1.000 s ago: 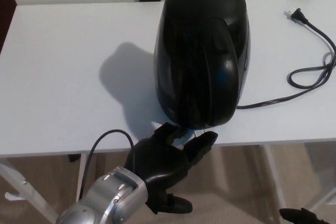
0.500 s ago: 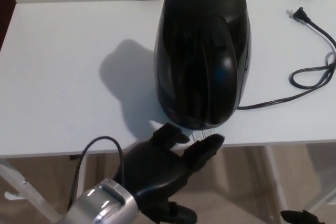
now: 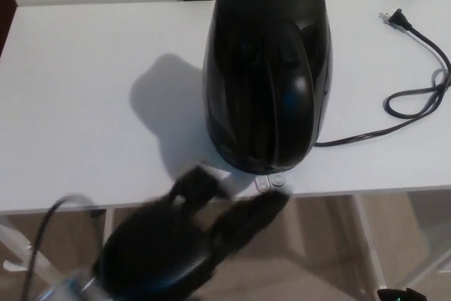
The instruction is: The robot walk towards a table in front and click the button on the base of the boilling pot using its left middle finger
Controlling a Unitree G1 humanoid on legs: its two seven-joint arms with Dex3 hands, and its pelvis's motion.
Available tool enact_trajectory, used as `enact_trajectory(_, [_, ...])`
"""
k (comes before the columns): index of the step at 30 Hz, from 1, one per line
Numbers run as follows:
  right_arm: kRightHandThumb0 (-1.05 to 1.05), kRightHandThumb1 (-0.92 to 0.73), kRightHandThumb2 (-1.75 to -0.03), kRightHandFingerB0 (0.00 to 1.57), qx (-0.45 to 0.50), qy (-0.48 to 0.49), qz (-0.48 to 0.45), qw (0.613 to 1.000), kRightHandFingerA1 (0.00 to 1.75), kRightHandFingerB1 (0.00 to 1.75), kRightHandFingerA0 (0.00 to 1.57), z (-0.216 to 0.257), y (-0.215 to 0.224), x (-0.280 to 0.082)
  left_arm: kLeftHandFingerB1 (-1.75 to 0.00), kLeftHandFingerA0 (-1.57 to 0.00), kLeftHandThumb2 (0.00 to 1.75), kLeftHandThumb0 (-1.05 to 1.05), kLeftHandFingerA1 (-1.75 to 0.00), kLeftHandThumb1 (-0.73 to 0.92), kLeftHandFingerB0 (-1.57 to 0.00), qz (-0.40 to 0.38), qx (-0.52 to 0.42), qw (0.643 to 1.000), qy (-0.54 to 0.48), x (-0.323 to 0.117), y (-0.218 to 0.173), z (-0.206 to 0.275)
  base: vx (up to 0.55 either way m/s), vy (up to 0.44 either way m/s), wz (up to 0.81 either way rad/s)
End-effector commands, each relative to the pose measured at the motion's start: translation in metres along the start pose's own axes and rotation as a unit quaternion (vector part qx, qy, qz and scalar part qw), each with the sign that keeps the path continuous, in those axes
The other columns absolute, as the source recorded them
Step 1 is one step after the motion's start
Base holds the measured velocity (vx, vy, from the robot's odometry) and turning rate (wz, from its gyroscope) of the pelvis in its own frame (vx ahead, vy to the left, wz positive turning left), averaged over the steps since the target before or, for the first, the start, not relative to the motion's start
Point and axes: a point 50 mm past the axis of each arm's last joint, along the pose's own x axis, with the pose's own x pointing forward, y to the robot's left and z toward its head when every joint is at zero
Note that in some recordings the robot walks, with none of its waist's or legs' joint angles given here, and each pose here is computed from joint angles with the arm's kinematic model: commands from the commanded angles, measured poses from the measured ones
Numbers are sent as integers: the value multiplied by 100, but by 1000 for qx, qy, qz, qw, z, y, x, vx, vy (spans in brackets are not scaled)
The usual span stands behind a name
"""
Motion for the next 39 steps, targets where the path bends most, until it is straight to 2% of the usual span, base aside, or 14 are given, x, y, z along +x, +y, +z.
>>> enact_trajectory(1, [-9,-47,-89,15,-7,29,-3,1000,64,49,46,-14,0,-6,-12,-91,96,-89,-100,61,-3,-108,-56,992,41,-39,-47,-21,0,0,0])
enact_trajectory(5, [-8,-47,-88,14,-8,40,0,999,63,49,44,-19,2,-8,-29,-88,99,-89,-100,63,-5,-174,-132,968,123,-70,-83,-46,0,0,0])
enact_trajectory(6, [-10,-46,-88,15,-9,43,2,999,64,50,45,-21,2,-8,-22,-44,68,-87,-40,89,-9,-192,-161,955,158,-83,-94,-58,0,0,0])
enact_trajectory(7, [-10,-46,-88,15,-10,45,3,999,64,50,45,-22,1,-8,-22,-25,69,-86,-32,91,-8,-198,-174,945,192,-94,-102,-68,0,0,0])
enact_trajectory(8, [-9,-46,-88,15,-7,46,3,999,63,50,45,-23,1,-8,-25,-3,111,-80,-41,71,-2,-195,-177,941,212,-99,-106,-74,0,0,0])
enact_trajectory(11, [-8,-45,-88,15,-4,49,-2,999,61,50,40,-24,2,-8,-18,0,112,-82,-20,73,0,-165,-220,914,299,-118,-120,-98,0,0,0])
enact_trajectory(12, [-9,-44,-87,16,-8,47,-4,999,60,50,39,-21,5,-6,-19,0,68,-84,-17,92,0,-164,-217,908,317,-122,-120,-106,0,0,0])
enact_trajectory(13, [-10,-44,-87,17,-16,42,-13,999,60,50,40,-16,1,-2,-16,0,112,-82,-18,75,0,-155,-222,901,338,-122,-121,-117,0,0,0])
enact_trajectory(15, [-15,-45,-88,16,-18,42,-17,999,56,50,30,-16,-1,-2,-12,0,68,-83,-9,89,0,-128,-265,876,382,-126,-125,-132,0,0,0])
enact_trajectory(16, [-17,-46,-89,16,-18,47,-16,999,55,50,27,-21,1,-6,-10,0,109,-90,-9,71,0,-113,-296,856,409,-130,-129,-139,0,0,0])
enact_trajectory(25, [-43,-64,-68,15,-24,57,-10,998,39,37,13,-30,0,-12,0,0,109,-103,-2,77,0,-68,-399,768,497,-128,-136,-175,0,0,0])
enact_trajectory(33, [-33,-60,-108,0,-35,56,-27,997,51,49,2,-31,-8,-14,0,0,100,-94,0,68,0,-107,-380,744,539,-126,-152,-177,0,0,0])
enact_trajectory(36, [-50,-71,-62,3,-30,45,-28,998,32,28,4,-25,-10,-11,0,0,110,-103,-7,76,0,-99,-406,742,525,-128,-148,-180,0,0,0])
enact_trajectory(39, [-50,-72,-62,2,-26,41,-25,999,32,28,4,-21,-12,-9,0,0,103,-98,-4,70,0,-99,-440,733,510,-136,-146,-180,0,0,0])
